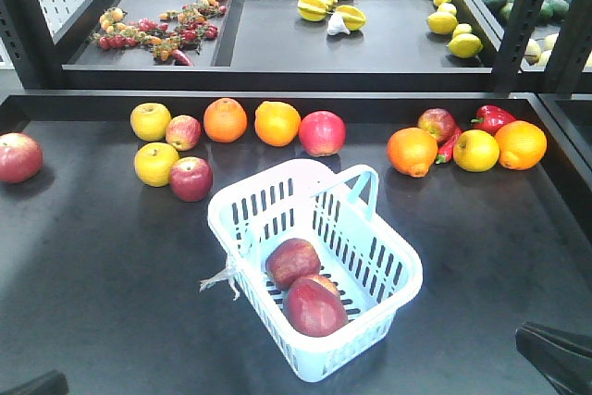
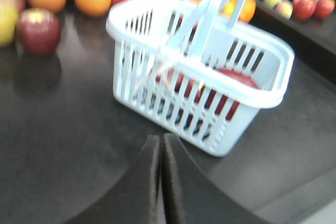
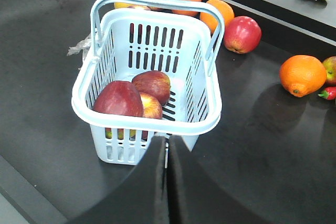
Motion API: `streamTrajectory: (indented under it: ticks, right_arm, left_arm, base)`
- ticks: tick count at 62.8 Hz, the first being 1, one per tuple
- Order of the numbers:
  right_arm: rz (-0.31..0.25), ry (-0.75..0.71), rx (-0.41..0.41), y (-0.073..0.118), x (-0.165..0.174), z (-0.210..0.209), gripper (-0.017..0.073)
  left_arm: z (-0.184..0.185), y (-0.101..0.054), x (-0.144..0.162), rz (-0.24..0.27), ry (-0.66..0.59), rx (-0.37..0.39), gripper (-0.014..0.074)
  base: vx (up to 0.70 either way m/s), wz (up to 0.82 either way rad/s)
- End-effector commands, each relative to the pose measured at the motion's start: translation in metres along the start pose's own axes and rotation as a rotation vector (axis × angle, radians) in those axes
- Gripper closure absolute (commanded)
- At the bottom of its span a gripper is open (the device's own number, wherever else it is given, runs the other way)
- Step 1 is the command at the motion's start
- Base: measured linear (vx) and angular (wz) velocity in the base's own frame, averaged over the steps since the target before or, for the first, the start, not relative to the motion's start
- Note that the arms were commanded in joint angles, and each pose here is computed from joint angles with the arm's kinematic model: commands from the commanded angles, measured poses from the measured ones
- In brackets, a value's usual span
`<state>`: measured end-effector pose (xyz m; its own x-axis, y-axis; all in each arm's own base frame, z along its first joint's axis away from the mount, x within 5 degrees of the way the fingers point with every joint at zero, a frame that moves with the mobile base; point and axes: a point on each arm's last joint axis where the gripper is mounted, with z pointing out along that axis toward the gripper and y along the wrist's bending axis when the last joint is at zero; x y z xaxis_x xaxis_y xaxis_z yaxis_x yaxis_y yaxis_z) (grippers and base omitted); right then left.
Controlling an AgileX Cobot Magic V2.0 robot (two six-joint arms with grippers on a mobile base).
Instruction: Pick three apples into basket with both arms
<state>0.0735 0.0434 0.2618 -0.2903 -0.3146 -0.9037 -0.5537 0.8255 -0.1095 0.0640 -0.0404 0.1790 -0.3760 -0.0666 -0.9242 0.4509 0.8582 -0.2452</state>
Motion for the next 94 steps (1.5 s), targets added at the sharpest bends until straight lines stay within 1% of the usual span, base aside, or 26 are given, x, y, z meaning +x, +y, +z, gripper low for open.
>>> streamTrajectory:
  ticks: [1,6,10,27,32,42,48,55,63,94]
  right_arm:
    - [0.004,-0.076,0.043,-0.005,-0.013,-0.003,0.0564]
    - [0.004,-0.076,0.043,-0.005,-0.013,-0.003,0.0564]
    - [0.005,-0.076,0.043,-0.005,-0.013,-0.003,0.0564]
    - [0.008,-0.076,0.043,-0.005,-0.013,-0.003,0.0564]
    - [0.008,-0.076,0.043,-0.005,-0.013,-0.003,0.0564]
    - [0.009,-0.076,0.043,-0.005,-0.013,-0.003,0.0564]
    - [0.009,-0.076,0.043,-0.005,-0.013,-0.003,0.0564]
    - [0.009,-0.075,0.042,-0.005,-0.013,-0.003,0.0564]
    - [0.009,-0.076,0.043,-0.005,-0.013,-0.003,0.0564]
    - [0.009,-0.076,0.043,-0.005,-0.013,-0.003,0.0564]
  left_arm:
    - [-0.001,0.000,-0.002,0.073,-0.097,0.018,0.0600]
    - [-0.003,0.001,-0.004,0.133,-0.124,-0.001,0.0600]
    - [-0.005,0.004,-0.005,0.145,-0.154,-0.040,0.0600]
    - [-0.017,0.018,-0.013,0.086,-0.300,-0.259,0.0600]
    - [-0.020,0.020,-0.014,0.078,-0.336,-0.315,0.0600]
    - [-0.027,0.023,-0.016,0.080,-0.403,-0.400,0.0600]
    - [-0.032,0.024,-0.018,0.091,-0.453,-0.447,0.0600]
    - [-0.033,0.027,-0.018,0.079,-0.452,-0.497,0.0600]
    - [-0.034,0.028,-0.018,0.076,-0.456,-0.524,0.0600]
    - [-0.034,0.028,-0.018,0.076,-0.458,-0.524,0.0600]
  base:
    - [0.00,0.00]
    - [0.00,0.00]
    - [0.00,0.00]
    - [0.00,0.00]
    - [0.00,0.00]
    - [0.00,0.00]
    - [0.00,0.00]
    - [0.00,0.00]
    - [0.00,0.00]
    - [0.00,0.00]
